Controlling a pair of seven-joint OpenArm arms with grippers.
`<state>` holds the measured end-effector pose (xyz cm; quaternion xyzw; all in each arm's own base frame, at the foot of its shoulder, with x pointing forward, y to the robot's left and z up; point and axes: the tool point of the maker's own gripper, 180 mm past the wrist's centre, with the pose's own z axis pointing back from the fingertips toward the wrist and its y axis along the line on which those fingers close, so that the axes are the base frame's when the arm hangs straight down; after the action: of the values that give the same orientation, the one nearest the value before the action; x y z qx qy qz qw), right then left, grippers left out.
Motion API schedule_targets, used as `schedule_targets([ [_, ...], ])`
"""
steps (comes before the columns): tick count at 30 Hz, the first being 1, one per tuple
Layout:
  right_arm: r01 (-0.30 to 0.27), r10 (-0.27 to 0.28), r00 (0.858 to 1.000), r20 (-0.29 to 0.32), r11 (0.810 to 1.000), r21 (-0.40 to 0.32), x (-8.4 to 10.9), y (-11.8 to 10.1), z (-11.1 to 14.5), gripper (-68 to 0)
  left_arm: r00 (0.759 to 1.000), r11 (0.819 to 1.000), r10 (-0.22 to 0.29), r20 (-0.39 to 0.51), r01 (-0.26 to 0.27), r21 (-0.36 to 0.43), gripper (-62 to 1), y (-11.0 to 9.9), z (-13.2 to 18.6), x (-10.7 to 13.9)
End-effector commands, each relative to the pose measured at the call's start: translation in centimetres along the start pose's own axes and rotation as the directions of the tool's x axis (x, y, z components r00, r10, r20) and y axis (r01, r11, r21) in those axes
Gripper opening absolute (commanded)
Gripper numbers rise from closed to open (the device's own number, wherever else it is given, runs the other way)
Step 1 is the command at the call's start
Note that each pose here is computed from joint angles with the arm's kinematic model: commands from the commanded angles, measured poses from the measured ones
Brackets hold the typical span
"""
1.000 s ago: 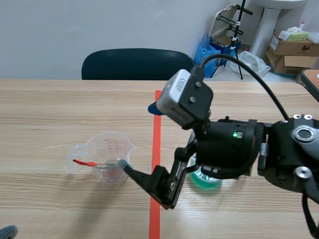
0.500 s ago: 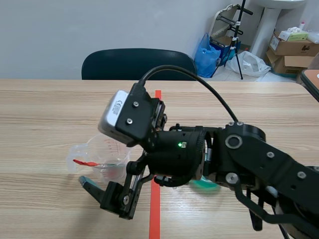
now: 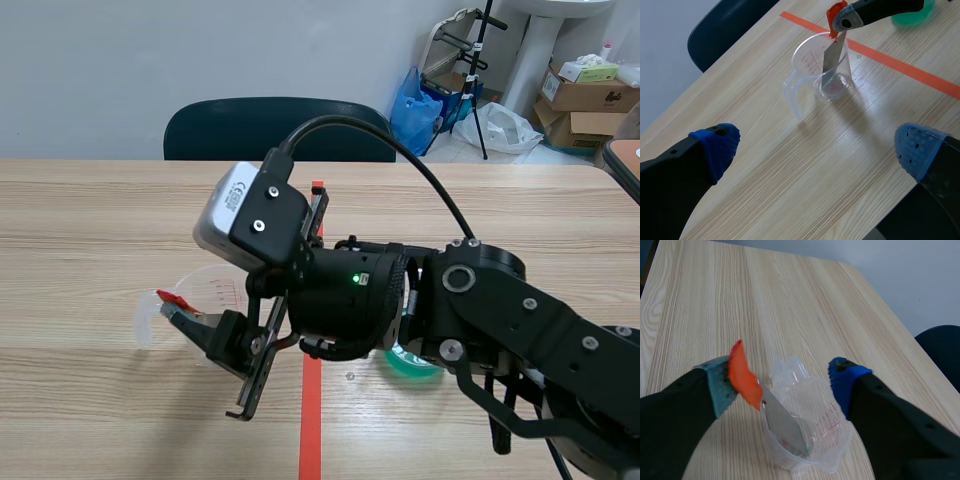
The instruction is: Do the redox reaction experiment
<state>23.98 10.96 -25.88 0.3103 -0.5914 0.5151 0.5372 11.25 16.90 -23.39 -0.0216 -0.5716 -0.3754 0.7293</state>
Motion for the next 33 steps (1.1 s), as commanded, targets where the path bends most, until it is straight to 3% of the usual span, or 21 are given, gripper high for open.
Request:
schedule_targets([
  [1, -0.019, 0.020, 0.999, 0.029, 1.000, -0.013, 1.0, -0.9, 0.0, -39.3, 1.000, 1.000, 0.011, 0.028, -0.012, 0.012, 1.4, 0.2, -0.1, 0.7],
  [9, -0.022, 0.023, 0.999, 0.026, 1.000, -0.020, 0.9, -1.2, 0.2, -67.2, 1.000, 0.999, 0.026, 0.016, -0.026, 0.022, 1.4, 0.5, -0.1, 0.5],
  [16, -0.042, 0.044, 0.998, 0.035, 0.998, -0.052, 1.6, -2.6, 0.5, -66.9, 0.999, 0.999, 0.034, 0.014, -0.034, 0.019, 1.4, 0.4, -0.1, 0.5],
  [20, -0.062, 0.063, 0.998, 0.010, 0.997, -0.049, 2.0, -3.3, 0.3, -66.9, 0.999, 0.999, 0.033, 0.014, -0.033, 0.019, 1.4, 0.4, -0.1, 0.4],
  [25, -0.015, 0.015, 1.000, -0.006, 0.999, -0.037, 3.0, -4.4, 0.0, -66.9, 0.999, 0.999, 0.033, 0.014, -0.034, 0.018, 1.4, 0.4, -0.1, 0.5],
  [33, 0.010, -0.012, 0.999, -0.037, 0.999, -0.045, 5.4, -6.4, -0.4, -66.9, 0.999, 0.999, 0.033, 0.014, -0.034, 0.018, 1.4, 0.4, -0.1, 0.4],
])
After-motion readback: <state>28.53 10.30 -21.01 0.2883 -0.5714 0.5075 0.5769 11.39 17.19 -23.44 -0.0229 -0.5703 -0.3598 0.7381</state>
